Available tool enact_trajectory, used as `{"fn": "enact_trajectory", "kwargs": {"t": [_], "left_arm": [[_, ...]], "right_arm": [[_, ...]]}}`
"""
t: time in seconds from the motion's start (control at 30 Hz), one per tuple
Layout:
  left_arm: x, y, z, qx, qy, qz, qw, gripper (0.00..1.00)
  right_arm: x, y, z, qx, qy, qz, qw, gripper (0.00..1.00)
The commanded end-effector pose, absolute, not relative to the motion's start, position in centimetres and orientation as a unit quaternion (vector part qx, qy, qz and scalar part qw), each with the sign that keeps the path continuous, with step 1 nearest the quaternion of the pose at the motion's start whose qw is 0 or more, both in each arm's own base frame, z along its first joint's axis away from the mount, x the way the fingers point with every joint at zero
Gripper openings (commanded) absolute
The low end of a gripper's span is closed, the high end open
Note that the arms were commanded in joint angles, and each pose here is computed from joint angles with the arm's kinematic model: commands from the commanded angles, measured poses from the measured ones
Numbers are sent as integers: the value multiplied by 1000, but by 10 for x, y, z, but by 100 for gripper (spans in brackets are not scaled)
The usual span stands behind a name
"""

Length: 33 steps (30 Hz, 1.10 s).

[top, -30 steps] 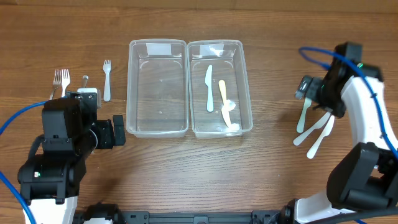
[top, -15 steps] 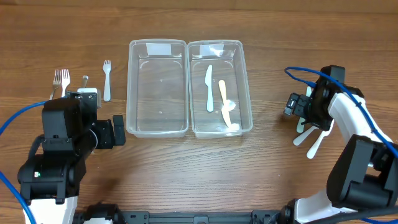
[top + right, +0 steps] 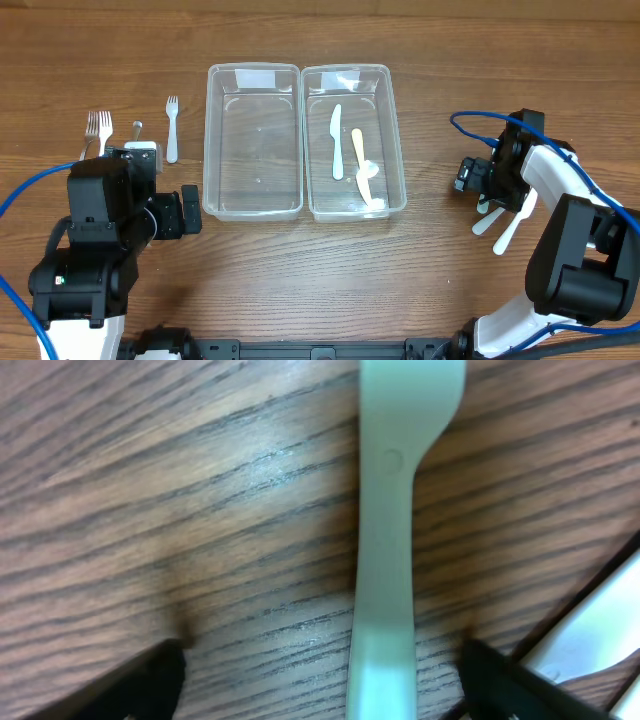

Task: Pack container
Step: 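Lower the right gripper onto the light-blue spoon and grasp it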

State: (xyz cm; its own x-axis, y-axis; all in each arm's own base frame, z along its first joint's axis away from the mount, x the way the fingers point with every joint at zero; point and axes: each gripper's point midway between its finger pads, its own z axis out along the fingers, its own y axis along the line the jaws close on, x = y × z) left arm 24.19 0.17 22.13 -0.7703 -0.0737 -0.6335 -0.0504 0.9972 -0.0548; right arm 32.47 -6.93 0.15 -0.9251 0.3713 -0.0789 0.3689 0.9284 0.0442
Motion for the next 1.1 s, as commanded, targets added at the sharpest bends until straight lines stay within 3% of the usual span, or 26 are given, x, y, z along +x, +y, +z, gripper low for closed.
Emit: {"fn": "enact_trajectory", "kwargs": {"t": [0.0, 0.1, 0.2, 0.43, 1.07], "left_arm": [[245, -1, 232, -36, 935, -27, 351, 100], [245, -1, 232, -36, 935, -27, 351, 100], [245, -1, 232, -36, 935, -27, 351, 100], [245, -1, 232, -36, 935, -27, 351, 100], [245, -1, 232, -36, 935, -27, 351, 100]], "right_arm": [[321, -65, -6, 185, 982, 23, 30, 76], [321, -65, -6, 185, 982, 23, 29, 67], [321, -65, -6, 185, 982, 23, 29, 52], [321, -65, -6, 185, 982, 23, 29, 34], [321, -65, -6, 185, 982, 23, 30, 20]]}}
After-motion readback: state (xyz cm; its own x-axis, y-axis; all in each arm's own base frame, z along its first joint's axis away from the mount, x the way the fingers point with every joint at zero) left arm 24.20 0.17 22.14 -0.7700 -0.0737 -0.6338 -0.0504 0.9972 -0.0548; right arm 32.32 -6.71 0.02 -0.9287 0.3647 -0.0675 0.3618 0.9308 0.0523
